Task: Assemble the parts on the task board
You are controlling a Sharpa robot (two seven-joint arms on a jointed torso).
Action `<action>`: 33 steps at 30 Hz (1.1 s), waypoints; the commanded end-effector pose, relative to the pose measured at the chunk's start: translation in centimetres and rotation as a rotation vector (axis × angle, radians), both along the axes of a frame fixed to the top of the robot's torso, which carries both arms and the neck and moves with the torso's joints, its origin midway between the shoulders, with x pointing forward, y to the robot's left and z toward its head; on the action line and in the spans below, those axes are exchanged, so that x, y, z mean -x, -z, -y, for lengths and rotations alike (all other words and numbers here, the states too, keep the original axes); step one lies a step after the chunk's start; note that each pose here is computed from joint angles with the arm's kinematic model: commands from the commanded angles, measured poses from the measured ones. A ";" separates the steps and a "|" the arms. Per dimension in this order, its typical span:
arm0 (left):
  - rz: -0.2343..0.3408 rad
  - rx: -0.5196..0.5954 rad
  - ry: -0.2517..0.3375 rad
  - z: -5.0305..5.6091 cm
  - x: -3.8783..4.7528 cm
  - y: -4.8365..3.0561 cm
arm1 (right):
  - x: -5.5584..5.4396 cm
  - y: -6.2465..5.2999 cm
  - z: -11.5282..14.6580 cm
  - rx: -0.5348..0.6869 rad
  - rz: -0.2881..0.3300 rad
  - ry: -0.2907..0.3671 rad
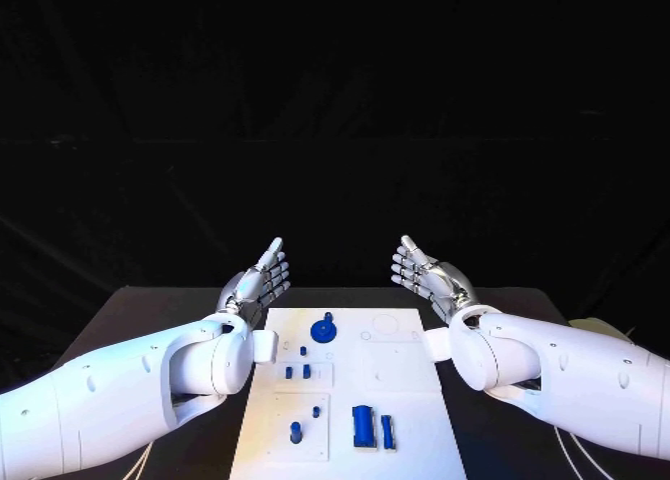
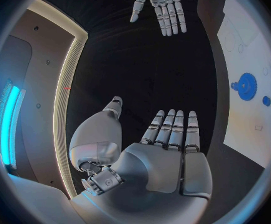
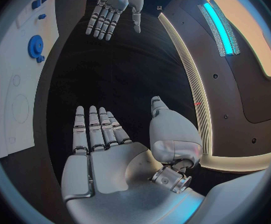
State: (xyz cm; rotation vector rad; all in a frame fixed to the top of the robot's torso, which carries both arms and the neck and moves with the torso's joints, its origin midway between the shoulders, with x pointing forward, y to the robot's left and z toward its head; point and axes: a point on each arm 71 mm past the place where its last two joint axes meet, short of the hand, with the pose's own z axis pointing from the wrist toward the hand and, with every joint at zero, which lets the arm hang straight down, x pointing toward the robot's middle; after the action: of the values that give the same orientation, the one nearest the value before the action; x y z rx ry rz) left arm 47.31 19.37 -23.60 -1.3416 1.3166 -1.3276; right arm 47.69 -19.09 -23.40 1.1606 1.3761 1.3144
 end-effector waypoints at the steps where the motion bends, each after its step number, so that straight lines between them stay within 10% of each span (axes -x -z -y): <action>1: 0.106 -0.105 -0.085 -0.1 0.58 -0.94 | 0.7 -0.6 0.5 0.002 0.046 0.139; 33: 0.120 -0.118 -0.092 0.1 1.14 -1.18 | 1.5 -1.0 0.2 -0.008 0.050 0.159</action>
State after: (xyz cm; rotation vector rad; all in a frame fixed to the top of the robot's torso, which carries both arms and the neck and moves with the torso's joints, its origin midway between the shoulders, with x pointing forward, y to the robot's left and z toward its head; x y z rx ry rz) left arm 46.21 19.36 -22.66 -1.2356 1.2325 -1.2196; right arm 46.20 -19.29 -22.58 1.2250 1.2301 1.2186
